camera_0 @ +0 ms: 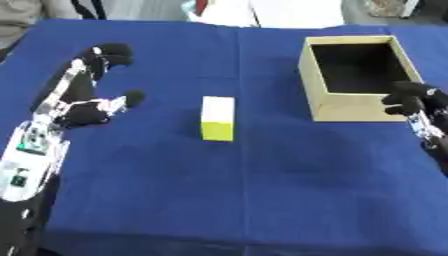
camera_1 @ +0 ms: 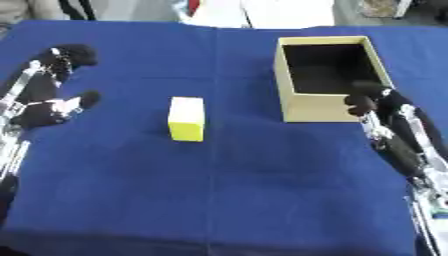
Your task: Pick up objects on the table and place them in the box.
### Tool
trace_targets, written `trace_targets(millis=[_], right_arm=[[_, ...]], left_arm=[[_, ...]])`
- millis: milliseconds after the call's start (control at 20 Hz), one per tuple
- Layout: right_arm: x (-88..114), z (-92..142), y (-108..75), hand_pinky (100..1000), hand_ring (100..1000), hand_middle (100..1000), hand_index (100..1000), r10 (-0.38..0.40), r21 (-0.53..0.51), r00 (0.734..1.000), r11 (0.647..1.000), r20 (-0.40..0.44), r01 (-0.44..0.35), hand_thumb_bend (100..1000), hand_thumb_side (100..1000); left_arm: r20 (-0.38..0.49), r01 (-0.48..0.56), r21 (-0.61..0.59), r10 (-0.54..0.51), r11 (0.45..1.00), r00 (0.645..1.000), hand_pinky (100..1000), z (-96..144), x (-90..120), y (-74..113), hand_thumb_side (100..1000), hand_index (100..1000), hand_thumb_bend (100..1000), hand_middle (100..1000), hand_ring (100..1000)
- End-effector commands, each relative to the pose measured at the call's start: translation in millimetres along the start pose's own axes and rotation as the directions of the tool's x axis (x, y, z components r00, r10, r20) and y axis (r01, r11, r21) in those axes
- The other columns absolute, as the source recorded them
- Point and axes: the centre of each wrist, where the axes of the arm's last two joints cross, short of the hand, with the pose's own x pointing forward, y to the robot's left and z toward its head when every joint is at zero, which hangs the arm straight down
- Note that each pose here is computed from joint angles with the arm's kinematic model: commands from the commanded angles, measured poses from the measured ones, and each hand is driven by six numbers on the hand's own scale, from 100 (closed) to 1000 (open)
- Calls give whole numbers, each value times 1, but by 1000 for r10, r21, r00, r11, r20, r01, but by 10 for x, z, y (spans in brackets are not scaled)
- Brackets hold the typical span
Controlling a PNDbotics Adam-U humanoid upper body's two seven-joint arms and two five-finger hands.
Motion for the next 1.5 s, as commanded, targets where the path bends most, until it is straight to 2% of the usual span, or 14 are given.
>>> trace_targets(millis=[50, 300, 700, 1100, 1500], right_arm=[[37, -19, -58, 723, 749, 645, 818, 18, 6, 1000, 1000, 15, -18, 100, 656], [38, -24, -50, 723, 749, 645, 818, 18, 13, 1000, 1000, 16, -18, 100, 655], [36, -26, -36, 723, 749, 645, 818, 15, 21, 1000, 1000, 17, -16, 100, 655], [33, -25, -24, 723, 748, 645, 818, 12, 24, 1000, 1000, 16, -12, 100, 656], [27, -20, -14, 723, 748, 645, 818, 8, 25, 1000, 1000, 14, -8, 100, 659]], left_arm=[[47, 137, -87, -134, 987, 990, 991, -122, 153, 126, 319, 835, 623, 765, 814], [60, 287, -208, -280, 935, 958, 969, -321, 175, 131, 332, 833, 645, 761, 814], [106, 406, -330, -394, 852, 913, 943, -633, 132, -18, 348, 831, 672, 752, 806], [94, 427, -400, -427, 811, 899, 938, -808, -48, -231, 371, 830, 670, 741, 793], [77, 421, -427, -432, 800, 898, 932, -882, -175, -385, 373, 827, 672, 736, 786]])
